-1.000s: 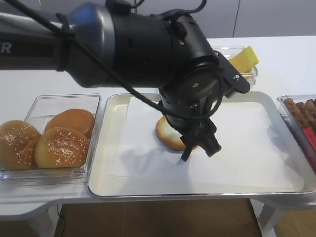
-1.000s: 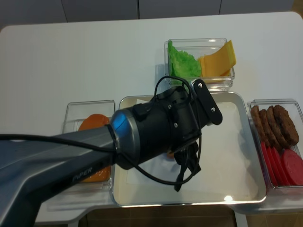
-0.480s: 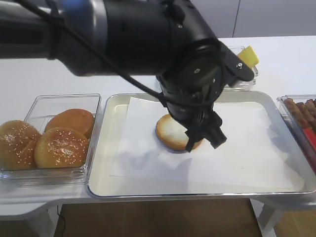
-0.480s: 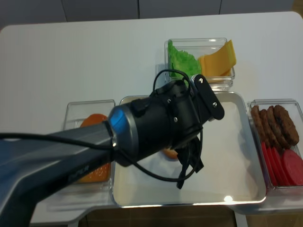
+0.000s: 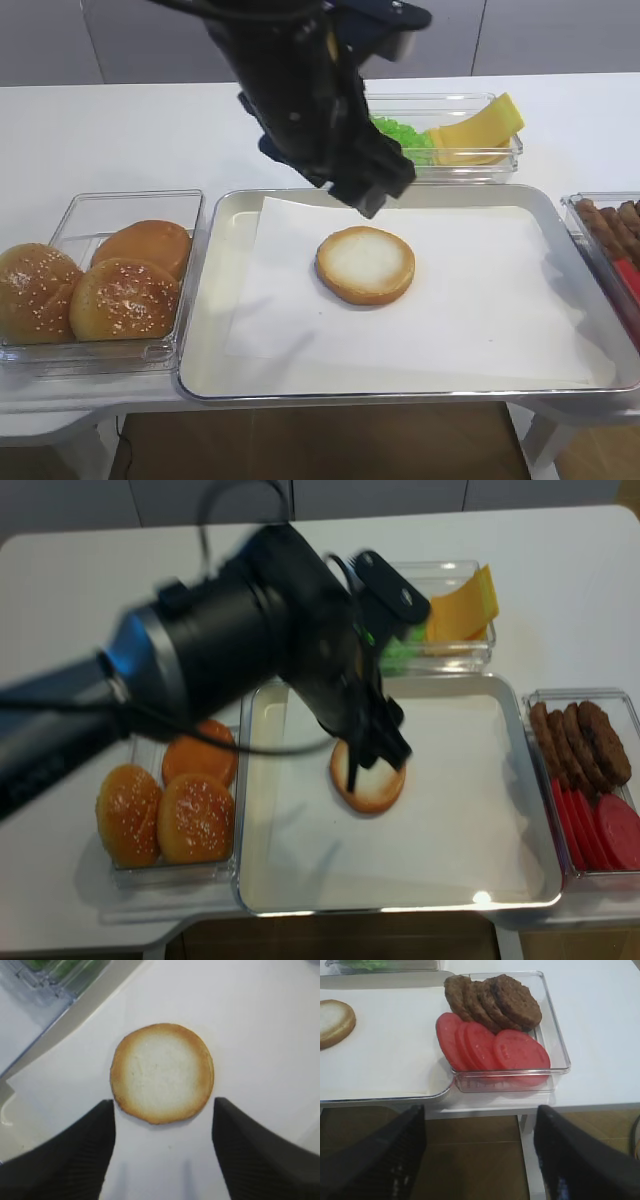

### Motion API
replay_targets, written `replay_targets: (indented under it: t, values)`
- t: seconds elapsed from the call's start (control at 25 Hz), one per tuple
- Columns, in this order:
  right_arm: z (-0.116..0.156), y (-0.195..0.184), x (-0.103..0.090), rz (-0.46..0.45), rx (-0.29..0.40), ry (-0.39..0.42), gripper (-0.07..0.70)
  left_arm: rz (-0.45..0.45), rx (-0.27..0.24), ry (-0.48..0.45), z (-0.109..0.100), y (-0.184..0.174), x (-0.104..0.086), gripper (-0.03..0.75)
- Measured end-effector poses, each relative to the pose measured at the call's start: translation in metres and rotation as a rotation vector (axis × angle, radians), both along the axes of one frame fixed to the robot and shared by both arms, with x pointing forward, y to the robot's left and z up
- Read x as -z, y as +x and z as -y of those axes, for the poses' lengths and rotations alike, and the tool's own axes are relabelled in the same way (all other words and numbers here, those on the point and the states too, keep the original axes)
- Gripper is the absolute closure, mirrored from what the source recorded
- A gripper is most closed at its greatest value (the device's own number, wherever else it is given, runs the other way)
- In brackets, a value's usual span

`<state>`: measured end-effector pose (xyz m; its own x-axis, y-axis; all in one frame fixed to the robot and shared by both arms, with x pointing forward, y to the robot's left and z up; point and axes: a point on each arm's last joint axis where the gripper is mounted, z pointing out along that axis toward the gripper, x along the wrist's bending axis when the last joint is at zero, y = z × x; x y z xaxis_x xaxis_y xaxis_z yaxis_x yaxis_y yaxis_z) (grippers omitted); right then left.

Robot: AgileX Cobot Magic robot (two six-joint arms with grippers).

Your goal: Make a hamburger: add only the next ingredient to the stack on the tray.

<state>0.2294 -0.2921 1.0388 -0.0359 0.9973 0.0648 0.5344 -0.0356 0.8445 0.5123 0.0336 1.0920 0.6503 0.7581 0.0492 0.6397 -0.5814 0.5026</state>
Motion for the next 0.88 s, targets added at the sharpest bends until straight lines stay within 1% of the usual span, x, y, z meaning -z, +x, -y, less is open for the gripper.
replay_targets:
  t: [0.04,0.12,0.24,0.32,0.44,0.56,0.76,0.88]
  values:
    - [0.0,0.0,0.0,0.0,0.0,0.0,0.122,-0.038,-0.006,-0.023,-0.008,0.001,-0.004,0.263]
    - [0.0,0.0,0.0,0.0,0.0,0.0,0.122,-0.092,-0.039,-0.058,-0.029,0.007,-0.013,0.263]
    - [0.0,0.0,0.0,0.0,0.0,0.0,0.122,-0.116,-0.097,-0.083,-0.059,0.012,-0.028,0.272]
    - [0.0,0.0,0.0,0.0,0.0,0.0,0.122,-0.108,-0.134,-0.085,-0.081,0.013,-0.039,0.28]
    - [0.0,0.0,0.0,0.0,0.0,0.0,0.122,-0.101,-0.205,-0.09,-0.112,0.012,-0.055,0.287]
    - [0.0,0.0,0.0,0.0,0.0,0.0,0.122,-0.08,-0.266,-0.099,-0.139,0.008,-0.07,0.288]
    - [0.0,0.0,0.0,0.0,0.0,0.0,0.122,-0.019,-0.36,-0.116,-0.182,-0.005,-0.094,0.289]
    - [0.0,0.0,0.0,0.0,0.0,0.0,0.122,0.017,-0.435,-0.129,-0.208,-0.018,-0.104,0.293]
